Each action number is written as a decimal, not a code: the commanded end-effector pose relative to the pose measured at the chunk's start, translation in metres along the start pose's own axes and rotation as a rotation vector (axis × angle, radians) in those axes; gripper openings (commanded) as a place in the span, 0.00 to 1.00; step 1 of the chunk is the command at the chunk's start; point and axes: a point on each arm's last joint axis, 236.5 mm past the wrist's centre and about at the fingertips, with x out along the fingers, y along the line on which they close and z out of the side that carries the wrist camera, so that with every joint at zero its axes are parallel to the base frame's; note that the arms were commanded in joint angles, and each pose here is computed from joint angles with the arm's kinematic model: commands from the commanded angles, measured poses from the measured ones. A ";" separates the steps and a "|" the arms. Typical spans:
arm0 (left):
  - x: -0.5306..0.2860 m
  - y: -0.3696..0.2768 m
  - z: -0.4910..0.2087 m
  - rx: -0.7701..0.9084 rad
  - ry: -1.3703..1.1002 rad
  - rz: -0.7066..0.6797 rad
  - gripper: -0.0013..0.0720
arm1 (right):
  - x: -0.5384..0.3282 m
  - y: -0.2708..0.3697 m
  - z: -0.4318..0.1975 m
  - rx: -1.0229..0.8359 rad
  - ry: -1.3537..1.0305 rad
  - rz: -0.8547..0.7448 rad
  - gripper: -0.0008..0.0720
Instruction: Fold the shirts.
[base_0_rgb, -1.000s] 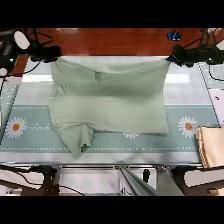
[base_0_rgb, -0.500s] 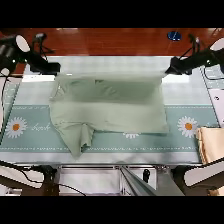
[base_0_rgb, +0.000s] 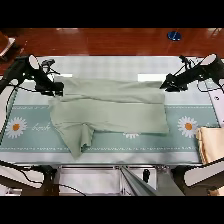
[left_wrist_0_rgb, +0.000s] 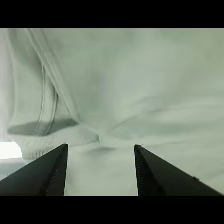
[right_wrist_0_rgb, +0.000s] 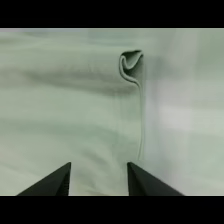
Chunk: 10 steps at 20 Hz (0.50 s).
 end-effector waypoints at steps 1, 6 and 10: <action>-0.015 0.001 -0.022 -0.057 0.041 -0.026 0.71 | -0.027 -0.002 -0.018 -0.030 0.034 -0.005 0.58; -0.028 -0.016 -0.092 -0.155 -0.079 -0.279 0.71 | -0.076 -0.036 -0.058 0.074 -0.185 -0.033 0.58; -0.016 -0.006 -0.174 -0.317 -0.105 -0.378 0.71 | -0.057 -0.041 -0.131 0.180 -0.271 0.021 0.58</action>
